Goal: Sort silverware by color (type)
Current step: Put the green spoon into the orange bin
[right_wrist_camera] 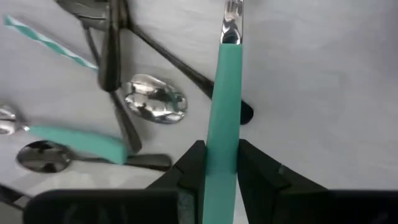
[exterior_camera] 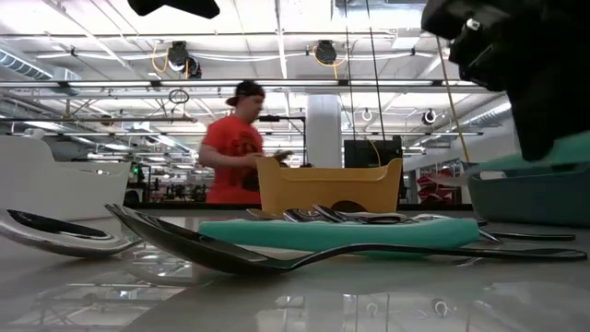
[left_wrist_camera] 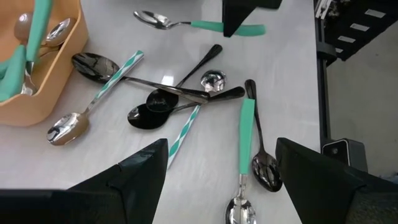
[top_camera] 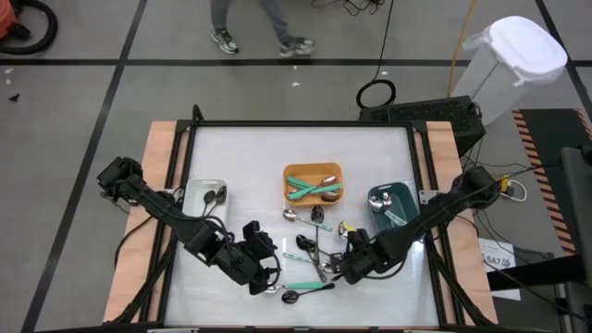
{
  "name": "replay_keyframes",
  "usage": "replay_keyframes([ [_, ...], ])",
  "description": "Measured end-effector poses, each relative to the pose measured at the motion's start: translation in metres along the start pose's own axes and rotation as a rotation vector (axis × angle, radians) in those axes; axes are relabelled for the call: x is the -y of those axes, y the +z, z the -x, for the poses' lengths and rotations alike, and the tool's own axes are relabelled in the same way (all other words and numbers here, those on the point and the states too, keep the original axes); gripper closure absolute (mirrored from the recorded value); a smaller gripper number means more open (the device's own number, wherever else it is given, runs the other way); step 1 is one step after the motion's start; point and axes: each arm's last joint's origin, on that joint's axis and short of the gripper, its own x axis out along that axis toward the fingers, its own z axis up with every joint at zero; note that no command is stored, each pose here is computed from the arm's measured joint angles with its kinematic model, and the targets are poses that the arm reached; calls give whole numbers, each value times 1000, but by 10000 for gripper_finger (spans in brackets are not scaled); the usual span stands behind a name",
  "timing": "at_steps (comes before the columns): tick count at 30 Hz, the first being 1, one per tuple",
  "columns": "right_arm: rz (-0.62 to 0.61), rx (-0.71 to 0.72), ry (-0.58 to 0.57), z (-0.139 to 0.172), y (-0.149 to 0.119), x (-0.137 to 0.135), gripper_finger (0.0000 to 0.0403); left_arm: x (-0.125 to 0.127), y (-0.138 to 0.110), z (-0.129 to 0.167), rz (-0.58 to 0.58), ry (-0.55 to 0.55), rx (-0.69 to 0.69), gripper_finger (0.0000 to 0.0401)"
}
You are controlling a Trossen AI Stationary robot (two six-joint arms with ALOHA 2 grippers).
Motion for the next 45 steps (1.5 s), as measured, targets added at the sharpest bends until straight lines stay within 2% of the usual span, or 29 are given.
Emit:
replay_keyframes([
  [11, 37, 57, 165, 34, 5, -4, 340, 0, 0, 0, -3, 1, 0, 105],
  [17, 168, 120, 161, 66, 10, -19, 340, -5, 4, -2, 16, 26, 12, 105],
  [24, 427, 184, 72, 104, 36, -34, 340, -13, 10, -6, 111, 55, 27, 105],
  [29, 629, 215, 22, 120, 60, -42, 340, -15, 11, -7, 154, 60, 30, 105],
  [35, 839, 243, -39, 126, 89, -46, 340, -15, 11, -7, 190, 70, 42, 105],
  [45, 1317, 245, -181, 129, 130, -44, 340, -18, 13, -7, 229, 114, 83, 105],
])
